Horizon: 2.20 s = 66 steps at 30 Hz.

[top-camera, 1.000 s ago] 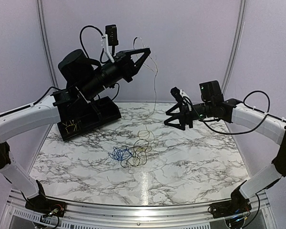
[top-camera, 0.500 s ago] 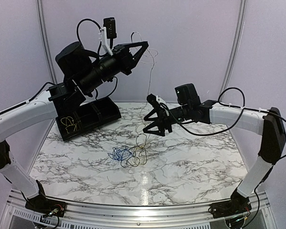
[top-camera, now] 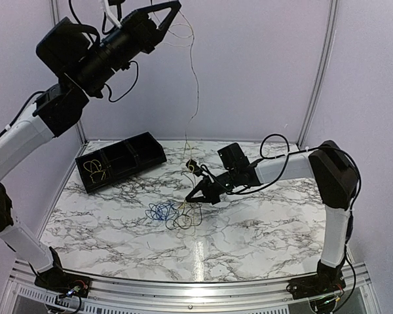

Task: Untangle the cables

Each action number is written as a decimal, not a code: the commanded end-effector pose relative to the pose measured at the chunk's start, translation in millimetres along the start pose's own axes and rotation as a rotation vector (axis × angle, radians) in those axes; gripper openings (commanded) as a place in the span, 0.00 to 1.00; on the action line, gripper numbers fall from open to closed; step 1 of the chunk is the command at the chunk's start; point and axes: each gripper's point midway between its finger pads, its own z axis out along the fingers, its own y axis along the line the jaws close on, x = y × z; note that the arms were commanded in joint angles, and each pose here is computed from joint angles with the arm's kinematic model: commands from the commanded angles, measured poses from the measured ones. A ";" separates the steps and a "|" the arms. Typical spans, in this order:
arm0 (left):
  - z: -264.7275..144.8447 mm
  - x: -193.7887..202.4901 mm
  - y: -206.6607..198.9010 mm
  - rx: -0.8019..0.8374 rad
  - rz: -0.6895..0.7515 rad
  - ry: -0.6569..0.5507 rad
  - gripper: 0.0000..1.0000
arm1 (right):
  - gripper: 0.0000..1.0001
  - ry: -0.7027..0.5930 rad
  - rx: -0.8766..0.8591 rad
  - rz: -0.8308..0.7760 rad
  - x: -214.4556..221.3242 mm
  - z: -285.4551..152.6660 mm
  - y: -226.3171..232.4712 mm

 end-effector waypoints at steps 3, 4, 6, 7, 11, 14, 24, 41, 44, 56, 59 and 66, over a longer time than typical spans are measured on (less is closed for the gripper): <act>-14.3 -53.0 -10.4 -0.020 0.132 -0.044 0.00 | 0.00 0.031 0.043 0.118 26.0 14.6 -25.7; -16.2 -57.3 -8.5 -0.039 0.156 -0.047 0.00 | 0.00 0.040 0.050 0.133 30.0 16.1 -29.2; -19.5 -65.5 -6.8 -0.061 0.195 -0.055 0.00 | 0.00 0.059 0.078 0.158 37.4 17.3 -37.9; -21.0 -70.0 -6.8 -0.068 0.218 -0.059 0.00 | 0.00 0.067 0.092 0.166 41.1 17.6 -42.0; -25.6 -78.3 -6.1 -0.090 0.305 -0.023 0.00 | 0.00 0.101 0.117 0.142 49.8 16.6 -47.7; -37.5 -62.6 7.9 -0.160 0.318 0.025 0.00 | 0.08 0.102 0.124 0.094 39.9 8.7 -41.5; -90.8 76.1 51.1 -0.268 0.264 0.379 0.00 | 0.62 -0.018 0.270 -0.161 -49.8 -95.0 -14.8; -201.1 223.6 167.4 -0.578 -0.051 0.837 0.00 | 0.67 -0.153 0.497 -0.180 -23.9 -230.0 20.4; -224.9 226.5 194.2 -0.675 -0.050 0.889 0.00 | 0.67 -0.259 0.628 -0.202 -1.9 -256.7 11.0; -297.3 173.7 286.4 -0.997 -0.007 0.863 0.00 | 0.66 -0.186 0.648 -0.176 30.3 -257.3 -11.7; -309.7 160.7 304.2 -1.048 0.011 0.853 0.00 | 0.65 -0.177 0.653 -0.185 31.5 -257.5 -12.4; -323.5 129.0 344.5 -1.144 0.007 0.776 0.00 | 0.65 -0.160 0.651 -0.182 34.7 -256.4 -15.6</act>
